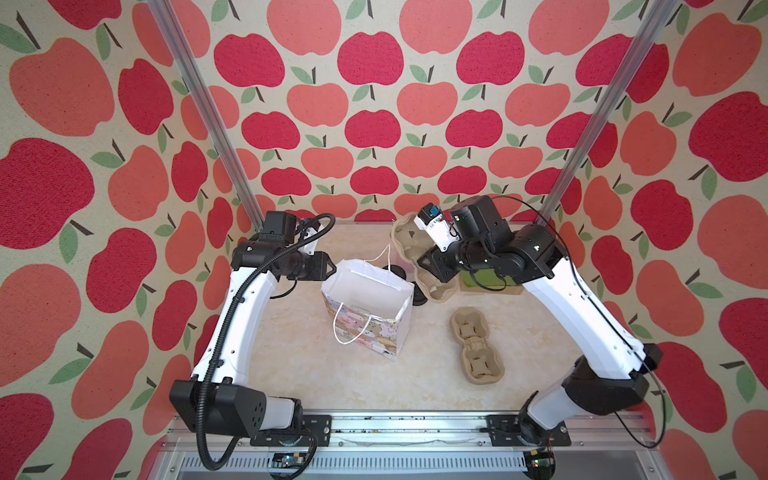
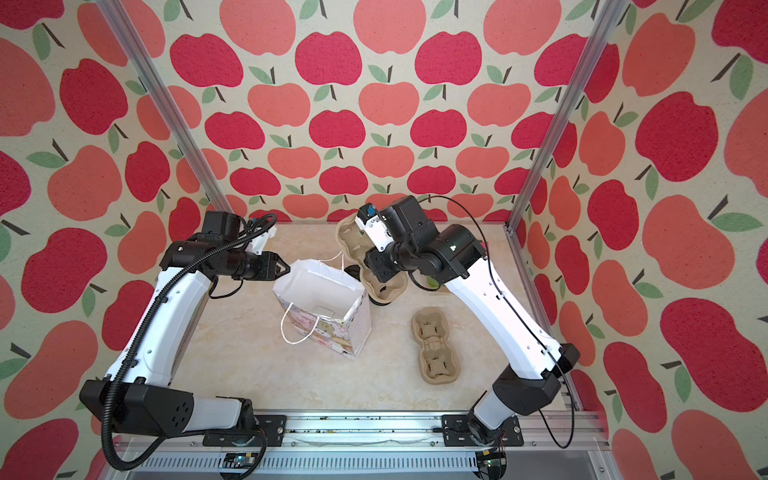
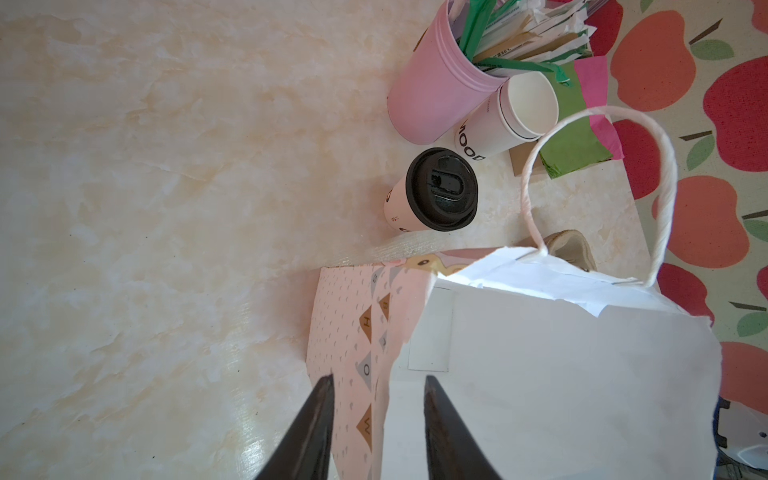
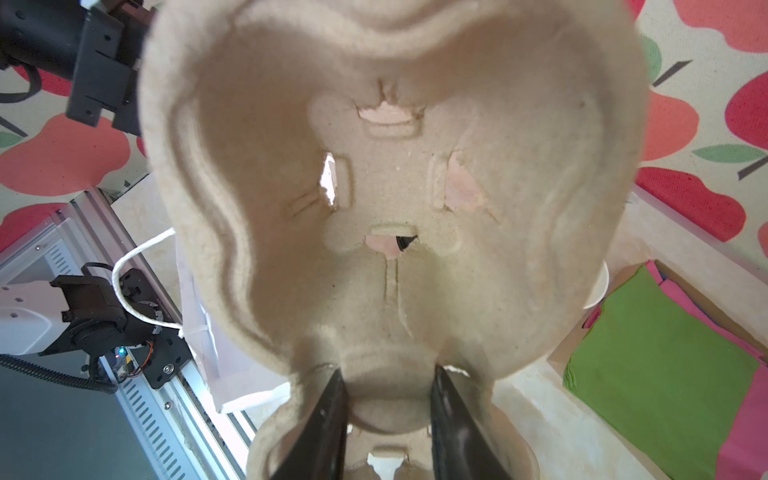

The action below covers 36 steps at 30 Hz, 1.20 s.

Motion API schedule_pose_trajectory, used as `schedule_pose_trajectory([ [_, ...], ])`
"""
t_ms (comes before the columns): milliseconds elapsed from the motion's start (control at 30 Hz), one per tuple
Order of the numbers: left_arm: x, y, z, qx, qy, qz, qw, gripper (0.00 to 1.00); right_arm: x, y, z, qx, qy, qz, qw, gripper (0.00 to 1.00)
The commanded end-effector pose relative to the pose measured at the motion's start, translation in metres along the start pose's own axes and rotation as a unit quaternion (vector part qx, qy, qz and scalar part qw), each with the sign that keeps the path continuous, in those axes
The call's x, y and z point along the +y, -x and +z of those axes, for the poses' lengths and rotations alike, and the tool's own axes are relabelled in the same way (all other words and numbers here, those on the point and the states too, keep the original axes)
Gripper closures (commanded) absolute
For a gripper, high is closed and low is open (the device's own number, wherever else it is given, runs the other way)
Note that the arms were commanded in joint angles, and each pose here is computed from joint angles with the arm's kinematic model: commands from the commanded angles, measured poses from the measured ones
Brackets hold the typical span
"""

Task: Pack the takeout coffee
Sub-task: 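Lift the pulp carrier with the right gripper and swing it over the bag, then lower the pulp carrier into the open paper bag with the right gripper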

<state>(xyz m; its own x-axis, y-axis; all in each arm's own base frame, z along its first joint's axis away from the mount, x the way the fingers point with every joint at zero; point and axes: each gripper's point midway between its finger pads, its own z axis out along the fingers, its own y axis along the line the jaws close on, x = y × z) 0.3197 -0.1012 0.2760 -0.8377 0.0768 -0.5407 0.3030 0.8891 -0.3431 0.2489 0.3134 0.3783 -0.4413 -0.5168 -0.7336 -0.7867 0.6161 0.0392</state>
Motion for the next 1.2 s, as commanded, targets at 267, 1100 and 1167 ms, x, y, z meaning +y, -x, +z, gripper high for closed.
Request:
schedule_pose_trajectory([
  [267, 0.003, -0.007, -0.004, -0.002, -0.001, -0.003, 1.000, 0.74, 0.041, 0.037, 0.030, -0.012, 0.061, -0.070, 0.996, 0.68],
  [1100, 0.000, -0.003, -0.006, -0.021, -0.026, -0.014, 0.999, 0.94, 0.091, 0.027, 0.097, 0.028, 0.119, -0.122, 0.985, 0.71],
  [1167, 0.000, -0.003, -0.006, -0.021, -0.027, -0.014, 0.999, 0.94, 0.093, 0.024, 0.101, 0.034, 0.122, -0.123, 0.984, 0.71],
])
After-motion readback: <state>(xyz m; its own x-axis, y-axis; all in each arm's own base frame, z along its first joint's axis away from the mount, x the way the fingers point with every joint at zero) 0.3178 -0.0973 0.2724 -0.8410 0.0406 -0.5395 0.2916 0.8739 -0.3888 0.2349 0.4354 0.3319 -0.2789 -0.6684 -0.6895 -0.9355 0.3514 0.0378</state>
